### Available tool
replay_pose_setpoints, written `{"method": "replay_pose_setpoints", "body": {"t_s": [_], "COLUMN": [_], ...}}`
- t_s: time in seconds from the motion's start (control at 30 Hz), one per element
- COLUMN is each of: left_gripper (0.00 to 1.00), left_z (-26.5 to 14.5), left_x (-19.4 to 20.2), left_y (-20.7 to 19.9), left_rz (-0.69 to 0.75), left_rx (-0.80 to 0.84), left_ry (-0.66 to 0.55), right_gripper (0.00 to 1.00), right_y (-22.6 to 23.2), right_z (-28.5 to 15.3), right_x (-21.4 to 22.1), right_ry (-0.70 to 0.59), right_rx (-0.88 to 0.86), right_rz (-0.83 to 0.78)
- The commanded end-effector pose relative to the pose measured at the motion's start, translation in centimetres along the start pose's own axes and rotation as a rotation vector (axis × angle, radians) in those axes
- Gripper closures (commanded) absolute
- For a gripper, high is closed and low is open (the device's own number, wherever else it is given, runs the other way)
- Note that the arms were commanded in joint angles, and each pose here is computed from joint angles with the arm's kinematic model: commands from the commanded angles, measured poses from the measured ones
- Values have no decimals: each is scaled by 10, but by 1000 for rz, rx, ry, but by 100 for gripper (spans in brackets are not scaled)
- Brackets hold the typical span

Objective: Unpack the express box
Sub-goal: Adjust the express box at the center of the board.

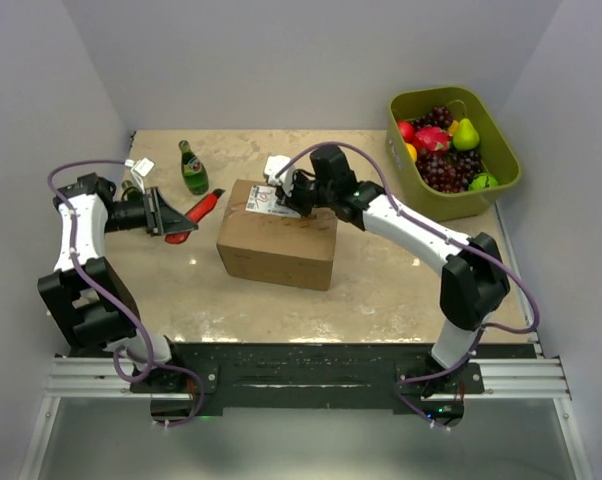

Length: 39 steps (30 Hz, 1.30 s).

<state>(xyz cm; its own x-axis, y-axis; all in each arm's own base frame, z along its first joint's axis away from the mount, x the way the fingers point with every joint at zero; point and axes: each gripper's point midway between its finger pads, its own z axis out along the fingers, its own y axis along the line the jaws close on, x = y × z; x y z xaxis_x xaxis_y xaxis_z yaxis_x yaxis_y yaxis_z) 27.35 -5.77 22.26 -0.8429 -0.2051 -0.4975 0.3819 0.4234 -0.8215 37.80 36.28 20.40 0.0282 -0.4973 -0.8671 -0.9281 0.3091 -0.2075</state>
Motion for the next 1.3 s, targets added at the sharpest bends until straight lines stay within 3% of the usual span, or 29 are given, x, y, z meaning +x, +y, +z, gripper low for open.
{"method": "replay_pose_setpoints", "body": {"t_s": [0.0, 0.07, 0.1, 0.13, 0.17, 0.2, 0.23, 0.27, 0.33, 0.5, 0.63, 0.73, 0.77, 0.93, 1.07, 1.2, 1.27], "left_gripper": [100, 100, 100, 100, 100, 100, 100, 100, 100, 100, 100, 100, 100, 100, 100, 100, 100], "left_z": [-6, -6, -4, -5, -9, -7, -12, -14, -17, -22, -24, -25, -25, -18, -4, 20, 39], "left_x": [-32, -44, -41, -65, -75, -76, -95, -103, -121, -136, -140, -138, -138, -123, -103, -75, -62], "left_y": [-10, -2, 3, 16, 11, 12, 6, 9, 7, 9, -3, -10, -10, -6, 2, 2, -6], "left_rz": [146, 207, 86, 224, 262, 154, 262, 254, 238, 201, 219, 226, 235, 193, 137, 71, 67], "left_rx": [47, 23, 7, -43, -95, -101, -118, -148, -166, -191, -171, -167, -171, -137, -115, -79, -48], "left_ry": [-72, -107, -114, -170, -217, -254, -309, -335, -373, -421, -482, -493, -490, -445, -394, -289, -213], "right_gripper": [91, 81, 78, 69, 62, 56, 49, 25, 2, 1, 1, 2, 3, 12, 17, 18, 15], "right_y": [56, 46, 40, 33, 23, 24, 31, 38, 74, 150, 173, 139, 124, 111, 89, 79, 85], "right_z": [-25, -36, -41, -45, -51, -58, -61, -62, -60, -52, -44, -26, -28, -60, -85, -94, -98], "right_x": [78, 49, 40, 28, 0, -20, -39, -47, -48, -4, 18, 40, 33, 88, 114, 106, 82], "right_ry": [307, 249, 238, 217, 161, 103, 48, 15, -21, 91, 144, 255, 239, 381, 457, 444, 357], "right_rx": [-99, -36, -7, 17, 47, 31, -10, -52, -189, -431, -421, -151, -69, -57, -17, -6, -59], "right_rz": [-63, -48, -55, -63, -87, -116, -163, -239, -311, -391, -351, -382, -412, -635, -609, -635, -642]}}
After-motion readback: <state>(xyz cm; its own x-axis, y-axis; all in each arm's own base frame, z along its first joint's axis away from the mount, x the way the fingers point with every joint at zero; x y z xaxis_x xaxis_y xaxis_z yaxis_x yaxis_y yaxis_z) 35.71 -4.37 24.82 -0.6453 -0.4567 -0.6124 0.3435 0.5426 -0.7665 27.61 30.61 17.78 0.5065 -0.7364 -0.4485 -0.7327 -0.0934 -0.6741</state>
